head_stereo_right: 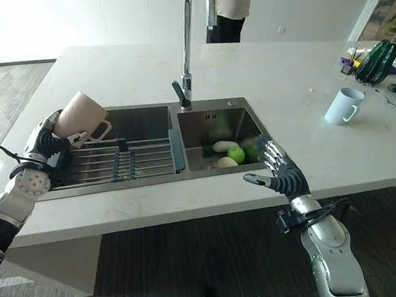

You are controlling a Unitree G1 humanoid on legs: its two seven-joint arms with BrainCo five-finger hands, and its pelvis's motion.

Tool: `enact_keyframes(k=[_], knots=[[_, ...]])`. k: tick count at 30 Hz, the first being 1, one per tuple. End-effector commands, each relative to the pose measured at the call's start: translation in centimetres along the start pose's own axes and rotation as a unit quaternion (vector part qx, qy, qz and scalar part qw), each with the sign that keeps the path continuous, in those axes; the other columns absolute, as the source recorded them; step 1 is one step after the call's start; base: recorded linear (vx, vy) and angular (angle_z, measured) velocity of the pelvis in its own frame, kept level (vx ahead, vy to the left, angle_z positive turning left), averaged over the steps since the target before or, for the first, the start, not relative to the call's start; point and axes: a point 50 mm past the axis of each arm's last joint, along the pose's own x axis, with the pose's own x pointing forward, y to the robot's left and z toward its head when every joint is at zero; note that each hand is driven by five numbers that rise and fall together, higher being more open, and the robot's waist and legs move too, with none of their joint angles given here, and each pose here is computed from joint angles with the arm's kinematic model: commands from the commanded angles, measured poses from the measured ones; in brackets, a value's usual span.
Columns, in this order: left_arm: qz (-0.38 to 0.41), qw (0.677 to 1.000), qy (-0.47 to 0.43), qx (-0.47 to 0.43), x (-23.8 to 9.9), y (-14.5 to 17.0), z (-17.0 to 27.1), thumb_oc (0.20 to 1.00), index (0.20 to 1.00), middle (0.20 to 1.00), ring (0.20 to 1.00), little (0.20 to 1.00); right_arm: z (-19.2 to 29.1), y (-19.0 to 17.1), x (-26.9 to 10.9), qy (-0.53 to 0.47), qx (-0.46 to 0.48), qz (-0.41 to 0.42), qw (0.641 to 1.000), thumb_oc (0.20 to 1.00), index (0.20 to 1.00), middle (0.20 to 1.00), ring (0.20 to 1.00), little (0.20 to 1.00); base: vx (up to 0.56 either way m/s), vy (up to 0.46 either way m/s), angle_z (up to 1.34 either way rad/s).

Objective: Place the dishes in the dishwasher.

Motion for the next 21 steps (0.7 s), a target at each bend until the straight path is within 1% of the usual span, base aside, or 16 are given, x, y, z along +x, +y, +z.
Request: enact_keyframes(k=[1, 5, 10, 11, 13, 14, 17, 18, 19, 21], knots=[[0.110, 0.973, -0.145, -0.139, 0.5, 4.7, 6.0, 0.200, 0.200, 0.200, 0.200, 0.200, 3.1, -0.5, -0.2, -0.096, -0.027, -0.032, 0.995, 1.000, 1.000, 1.000, 1.000, 1.000, -0.03, -0.095, 0.00], [0.123, 0.944, -0.189, -0.240, -1.6, 4.6, 7.8, 0.200, 0.200, 0.200, 0.200, 0.200, 3.4, -0.2, -0.4, -0.122, -0.021, -0.061, 0.990, 1.000, 1.000, 1.000, 1.000, 1.000, -0.03, -0.069, 0.13], [0.123, 0.904, -0.241, -0.332, -3.8, 5.3, 9.5, 0.200, 0.200, 0.200, 0.200, 0.200, 4.5, -0.1, -0.4, -0.161, -0.014, -0.097, 0.982, 1.000, 1.000, 1.000, 1.000, 1.000, -0.05, -0.105, 0.12], [0.121, 0.901, -0.244, -0.338, -4.1, 5.4, 9.6, 0.200, 0.200, 0.200, 0.200, 0.200, 4.5, -0.1, -0.4, -0.163, -0.014, -0.099, 0.982, 1.000, 1.000, 1.000, 1.000, 1.000, -0.09, -0.159, 0.17], [0.108, 0.879, -0.258, -0.387, -5.3, 5.6, 10.0, 0.200, 0.200, 0.200, 0.200, 0.200, 5.1, 0.1, -0.6, -0.180, -0.013, -0.106, 0.978, 1.000, 1.000, 1.000, 1.000, 1.000, -0.11, -0.214, 0.22], [0.090, 0.862, -0.256, -0.428, -5.8, 5.5, 9.9, 0.200, 0.200, 0.200, 0.200, 0.200, 5.5, 0.1, -0.8, -0.189, -0.011, -0.108, 0.976, 1.000, 1.000, 1.000, 1.000, 1.000, -0.10, -0.214, 0.29], [0.058, 0.828, -0.247, -0.500, -6.6, 4.8, 9.8, 0.200, 0.200, 0.200, 0.200, 0.200, 6.1, 0.1, -0.7, -0.208, -0.010, -0.105, 0.973, 1.000, 1.000, 1.000, 1.000, 1.000, -0.08, -0.217, 0.26], [0.052, 0.822, -0.245, -0.512, -6.9, 4.6, 9.9, 0.200, 0.200, 0.200, 0.200, 0.200, 6.2, 0.2, -0.7, -0.212, -0.010, -0.104, 0.972, 1.000, 1.000, 1.000, 1.000, 1.000, -0.09, -0.216, 0.25], [0.040, 0.809, -0.242, -0.535, -7.3, 4.4, 9.8, 0.200, 0.200, 0.200, 0.200, 0.200, 6.6, 0.2, -0.7, -0.220, -0.011, -0.104, 0.970, 1.000, 1.000, 1.000, 1.000, 1.000, -0.10, -0.163, 0.27], [0.030, 0.802, -0.239, -0.547, -7.6, 4.1, 9.6, 0.200, 0.200, 0.200, 0.200, 0.200, 6.8, 0.2, -0.9, -0.228, -0.012, -0.105, 0.968, 1.000, 1.000, 1.000, 1.000, 1.000, -0.15, -0.121, 0.49]])
